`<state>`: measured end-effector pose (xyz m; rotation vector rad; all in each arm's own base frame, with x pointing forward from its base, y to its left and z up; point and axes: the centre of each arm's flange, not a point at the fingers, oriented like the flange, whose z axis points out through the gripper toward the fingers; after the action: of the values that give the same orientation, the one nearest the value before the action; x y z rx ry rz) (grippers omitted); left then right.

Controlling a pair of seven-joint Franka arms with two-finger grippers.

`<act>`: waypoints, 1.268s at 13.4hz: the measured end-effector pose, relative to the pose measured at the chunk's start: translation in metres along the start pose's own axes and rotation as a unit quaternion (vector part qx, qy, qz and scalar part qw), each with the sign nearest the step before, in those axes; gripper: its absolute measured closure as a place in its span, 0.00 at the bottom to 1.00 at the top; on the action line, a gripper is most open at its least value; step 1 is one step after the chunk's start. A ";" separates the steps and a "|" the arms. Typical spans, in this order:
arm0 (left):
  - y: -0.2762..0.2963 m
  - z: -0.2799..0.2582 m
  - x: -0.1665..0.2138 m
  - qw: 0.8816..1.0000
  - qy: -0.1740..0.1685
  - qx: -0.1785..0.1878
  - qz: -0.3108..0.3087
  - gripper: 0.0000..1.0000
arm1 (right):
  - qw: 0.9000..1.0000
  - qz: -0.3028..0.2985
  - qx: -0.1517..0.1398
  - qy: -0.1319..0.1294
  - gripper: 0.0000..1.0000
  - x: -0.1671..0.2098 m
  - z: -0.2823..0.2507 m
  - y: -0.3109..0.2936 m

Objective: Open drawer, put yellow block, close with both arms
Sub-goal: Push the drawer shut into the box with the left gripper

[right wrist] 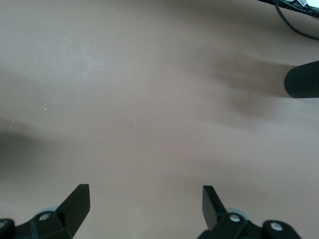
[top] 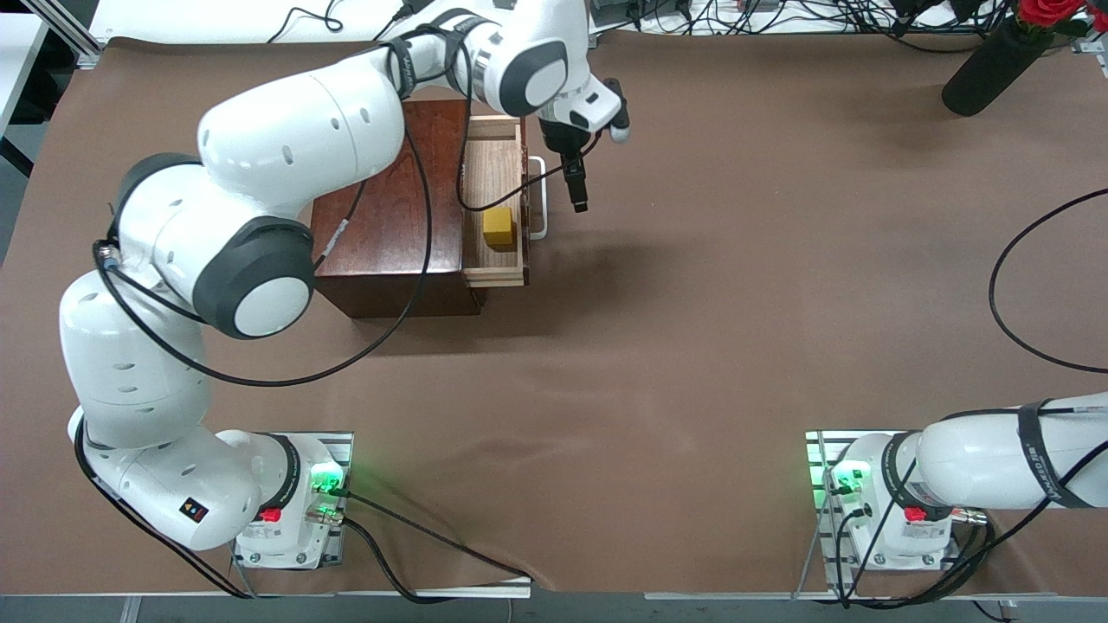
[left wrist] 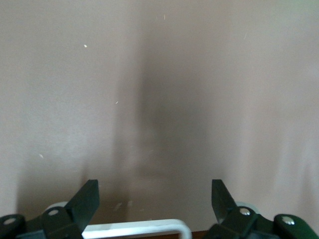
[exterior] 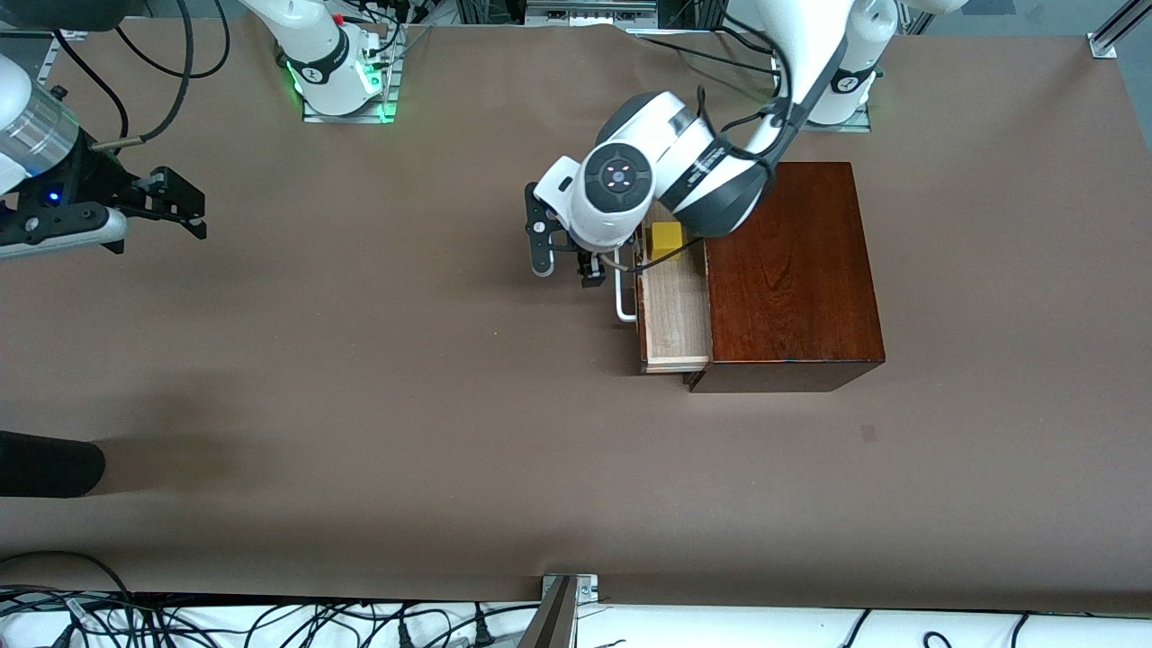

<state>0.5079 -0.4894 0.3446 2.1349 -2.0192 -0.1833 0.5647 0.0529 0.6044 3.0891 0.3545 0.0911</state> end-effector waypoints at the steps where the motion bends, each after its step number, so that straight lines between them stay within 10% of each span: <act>1: 0.003 0.012 0.005 0.999 -0.022 0.012 0.027 0.00 | 1.000 0.000 0.000 0.002 0.00 0.000 -0.003 0.000; 17: 0.010 0.075 -0.012 0.967 -0.234 0.036 0.091 0.00 | 1.000 0.004 0.027 0.000 0.00 0.003 0.000 -0.010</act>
<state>0.4810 -0.4824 0.2730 2.0765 -2.4965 -0.6499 0.5653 0.0637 0.6046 3.1447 0.3515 0.0843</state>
